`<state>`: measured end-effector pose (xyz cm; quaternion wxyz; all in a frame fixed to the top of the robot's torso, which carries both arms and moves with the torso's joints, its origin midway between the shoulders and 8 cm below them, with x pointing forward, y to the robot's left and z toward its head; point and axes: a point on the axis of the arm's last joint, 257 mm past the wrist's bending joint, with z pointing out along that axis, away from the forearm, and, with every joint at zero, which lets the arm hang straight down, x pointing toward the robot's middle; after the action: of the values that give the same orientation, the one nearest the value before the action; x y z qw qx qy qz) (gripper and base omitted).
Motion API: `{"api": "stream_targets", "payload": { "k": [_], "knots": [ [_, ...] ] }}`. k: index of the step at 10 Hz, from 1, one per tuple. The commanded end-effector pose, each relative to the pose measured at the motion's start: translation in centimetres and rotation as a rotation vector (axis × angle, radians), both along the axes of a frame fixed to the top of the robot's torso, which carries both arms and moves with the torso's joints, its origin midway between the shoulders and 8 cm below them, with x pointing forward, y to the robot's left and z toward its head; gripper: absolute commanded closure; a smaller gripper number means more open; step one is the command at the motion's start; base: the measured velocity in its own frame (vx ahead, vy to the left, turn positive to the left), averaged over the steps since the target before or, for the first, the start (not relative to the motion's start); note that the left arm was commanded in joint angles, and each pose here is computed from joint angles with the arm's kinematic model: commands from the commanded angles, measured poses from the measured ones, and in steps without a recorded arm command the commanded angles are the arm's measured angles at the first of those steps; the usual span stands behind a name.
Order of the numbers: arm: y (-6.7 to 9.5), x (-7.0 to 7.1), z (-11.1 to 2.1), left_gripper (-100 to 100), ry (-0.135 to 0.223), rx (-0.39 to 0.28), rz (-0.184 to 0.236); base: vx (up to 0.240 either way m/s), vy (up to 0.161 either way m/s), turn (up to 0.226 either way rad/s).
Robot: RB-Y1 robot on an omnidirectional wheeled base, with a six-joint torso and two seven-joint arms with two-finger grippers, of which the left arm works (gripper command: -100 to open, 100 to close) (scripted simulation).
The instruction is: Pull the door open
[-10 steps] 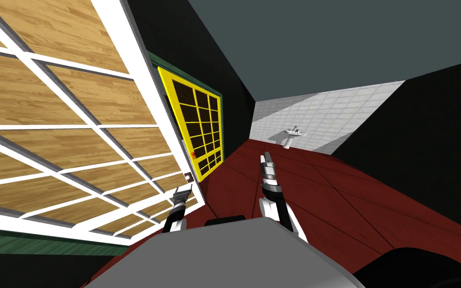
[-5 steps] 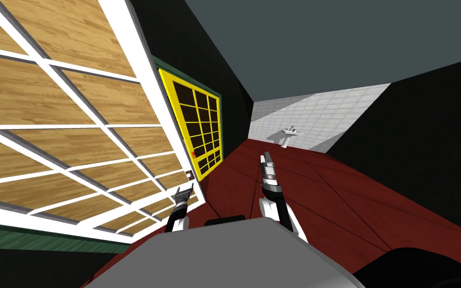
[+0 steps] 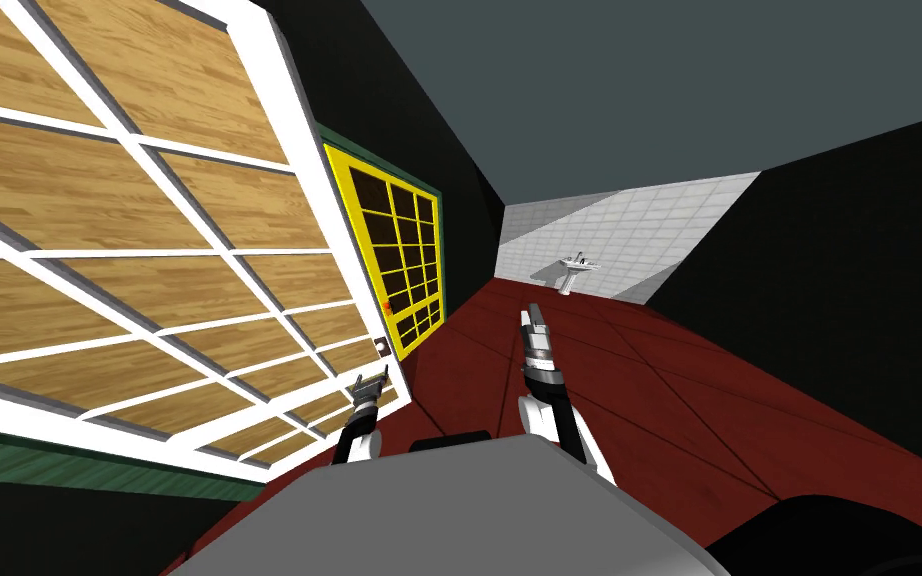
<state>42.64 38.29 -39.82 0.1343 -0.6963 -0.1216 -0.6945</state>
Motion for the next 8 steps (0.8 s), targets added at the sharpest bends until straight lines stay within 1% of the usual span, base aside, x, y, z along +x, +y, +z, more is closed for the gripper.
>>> {"api": "stream_targets", "payload": {
  "k": [1, 3, 5, 6, 7, 8],
  "knots": [
    [1.5, -0.8, -0.1, -100, 0.0, -0.001, 0.014, 0.129, 0.009, -0.094],
    [3.6, -1.8, -0.2, -100, 0.0, -0.001, 0.032, 0.248, -0.006, -0.107],
    [6.9, -3.5, -0.1, -100, -0.003, -0.001, 0.06, 0.282, 0.046, -0.138],
    [8.0, -4.1, 0.0, -100, -0.004, 0.0, 0.07, 0.268, 0.028, -0.114],
    [7.3, -3.6, 0.0, -100, -0.003, 0.001, 0.064, 0.115, 0.01, -0.013],
    [7.3, -3.6, 0.0, 100, -0.003, 0.001, 0.064, -0.015, 0.004, 0.035]
  ]
}}
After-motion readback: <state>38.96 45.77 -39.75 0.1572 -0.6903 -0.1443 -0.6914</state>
